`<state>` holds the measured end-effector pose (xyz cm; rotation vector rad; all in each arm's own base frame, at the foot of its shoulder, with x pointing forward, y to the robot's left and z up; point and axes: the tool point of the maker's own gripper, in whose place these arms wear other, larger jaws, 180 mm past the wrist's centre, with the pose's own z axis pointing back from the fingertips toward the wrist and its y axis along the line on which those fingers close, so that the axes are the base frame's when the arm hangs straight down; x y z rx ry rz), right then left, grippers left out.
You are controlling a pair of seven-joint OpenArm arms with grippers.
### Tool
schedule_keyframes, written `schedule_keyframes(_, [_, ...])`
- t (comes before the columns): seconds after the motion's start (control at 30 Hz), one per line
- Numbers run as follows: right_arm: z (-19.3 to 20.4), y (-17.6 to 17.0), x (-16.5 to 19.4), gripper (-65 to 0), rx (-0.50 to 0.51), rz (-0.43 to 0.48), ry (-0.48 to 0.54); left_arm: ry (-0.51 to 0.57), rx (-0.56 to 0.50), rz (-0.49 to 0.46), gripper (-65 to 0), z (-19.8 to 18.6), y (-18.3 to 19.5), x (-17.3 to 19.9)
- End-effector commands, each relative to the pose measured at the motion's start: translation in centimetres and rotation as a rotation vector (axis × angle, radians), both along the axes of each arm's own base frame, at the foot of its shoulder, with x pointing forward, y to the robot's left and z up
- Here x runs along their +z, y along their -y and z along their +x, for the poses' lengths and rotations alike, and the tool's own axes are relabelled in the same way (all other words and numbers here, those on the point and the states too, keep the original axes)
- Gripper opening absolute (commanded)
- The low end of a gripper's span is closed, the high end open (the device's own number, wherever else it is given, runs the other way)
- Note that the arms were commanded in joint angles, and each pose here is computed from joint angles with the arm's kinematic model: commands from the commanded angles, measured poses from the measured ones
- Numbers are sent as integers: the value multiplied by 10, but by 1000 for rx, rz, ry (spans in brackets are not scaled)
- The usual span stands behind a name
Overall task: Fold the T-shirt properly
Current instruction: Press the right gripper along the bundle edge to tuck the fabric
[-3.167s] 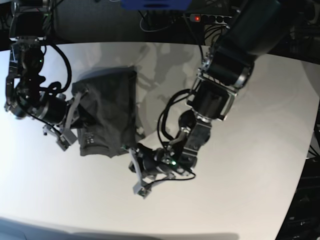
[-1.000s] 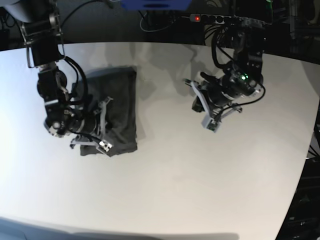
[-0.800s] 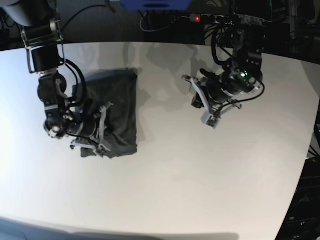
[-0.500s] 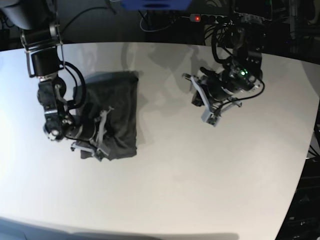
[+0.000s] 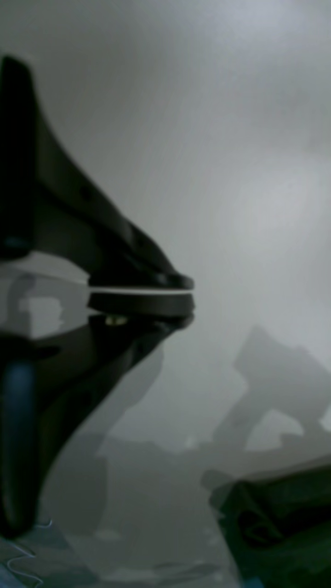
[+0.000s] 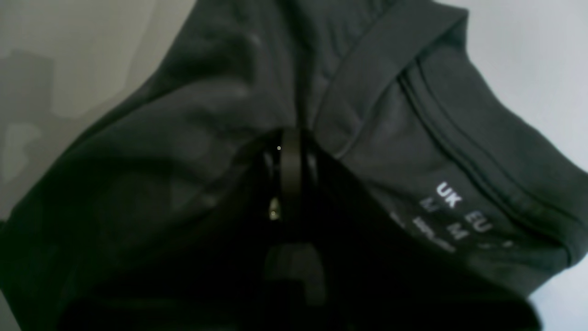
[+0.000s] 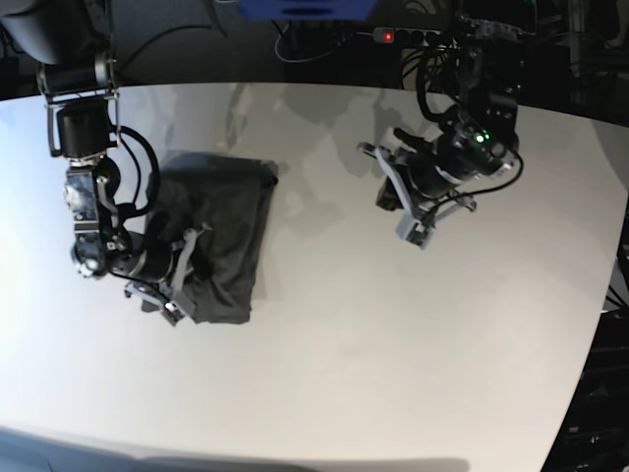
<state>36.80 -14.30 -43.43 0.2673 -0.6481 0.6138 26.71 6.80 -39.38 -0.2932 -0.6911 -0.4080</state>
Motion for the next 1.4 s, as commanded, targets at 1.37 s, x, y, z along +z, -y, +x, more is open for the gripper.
schedule_keyframes(1.37, [-19,-2,-19,-647,144,-169,-73,32,-2,-12,-628,6,1,8])
